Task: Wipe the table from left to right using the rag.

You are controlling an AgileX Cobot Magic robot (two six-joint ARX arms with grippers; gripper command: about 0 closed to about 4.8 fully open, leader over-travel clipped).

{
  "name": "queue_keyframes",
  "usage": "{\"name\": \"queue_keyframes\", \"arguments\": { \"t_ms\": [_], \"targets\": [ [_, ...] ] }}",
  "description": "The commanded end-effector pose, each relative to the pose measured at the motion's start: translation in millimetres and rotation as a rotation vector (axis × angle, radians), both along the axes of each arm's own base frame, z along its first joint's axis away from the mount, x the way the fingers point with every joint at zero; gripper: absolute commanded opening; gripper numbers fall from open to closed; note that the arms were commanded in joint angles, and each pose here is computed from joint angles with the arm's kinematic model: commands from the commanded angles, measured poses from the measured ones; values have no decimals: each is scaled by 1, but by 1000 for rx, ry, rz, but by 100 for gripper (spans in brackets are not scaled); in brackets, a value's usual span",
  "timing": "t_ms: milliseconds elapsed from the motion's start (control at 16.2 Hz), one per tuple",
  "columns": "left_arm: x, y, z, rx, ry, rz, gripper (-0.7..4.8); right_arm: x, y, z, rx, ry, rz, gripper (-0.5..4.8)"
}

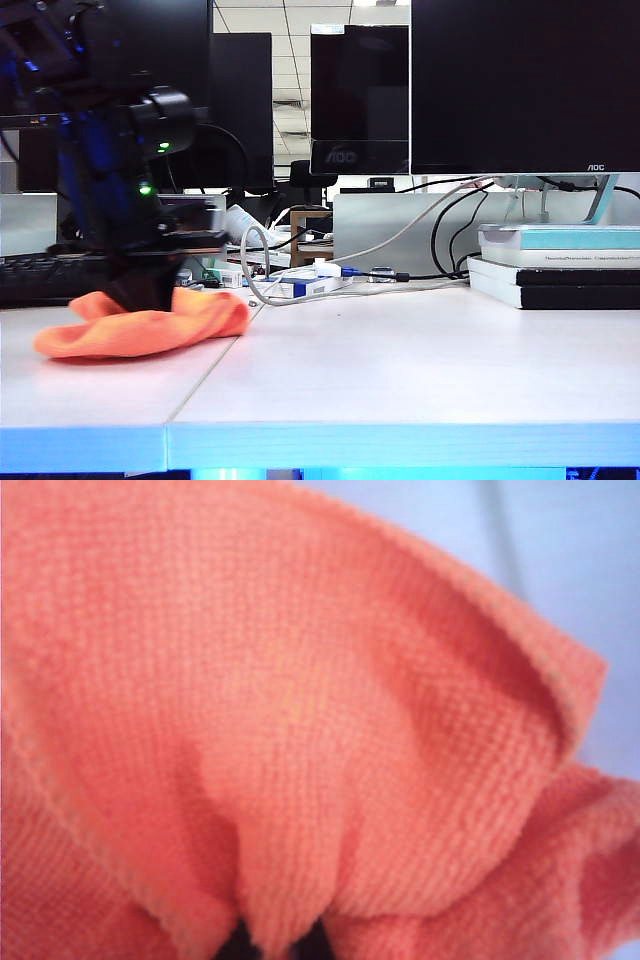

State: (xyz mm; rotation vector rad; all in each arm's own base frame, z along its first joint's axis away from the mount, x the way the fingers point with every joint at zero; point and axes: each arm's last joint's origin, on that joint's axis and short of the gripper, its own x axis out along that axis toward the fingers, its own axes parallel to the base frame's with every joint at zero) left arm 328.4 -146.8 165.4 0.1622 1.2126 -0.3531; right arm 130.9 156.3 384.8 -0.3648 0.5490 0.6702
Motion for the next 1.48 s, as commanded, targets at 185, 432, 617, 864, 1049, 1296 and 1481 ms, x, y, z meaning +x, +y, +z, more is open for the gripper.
{"name": "queue_keyframes", "arguments": {
  "t_ms": [185, 432, 617, 864, 1049, 1296, 1481],
  "targets": [
    [-24, -25, -24, -20, 164, -49, -6, -4, -9, 5, -54, 5, -108, -4],
    [-27, -37, -24, -39, 141, -61, -6, -4, -14, 5, -64, 38, -169, -4],
    [-26, -40, -23, -59, 119, -52, -6, -5, -16, 3, -88, 56, -180, -4],
    [-11, -54, -21, -58, 143, -56, -6, -6, -17, 2, -91, 58, -179, -4],
    [2, -72, -19, -81, 137, -86, -6, -7, -18, 1, -108, 70, -179, -4],
    [11, -99, -18, -84, 144, -130, -6, -9, -21, -1, -136, 98, -187, -4],
    [13, -116, -18, -94, 136, -163, -6, -11, -24, -2, -150, 113, -198, -4]
  ]
}}
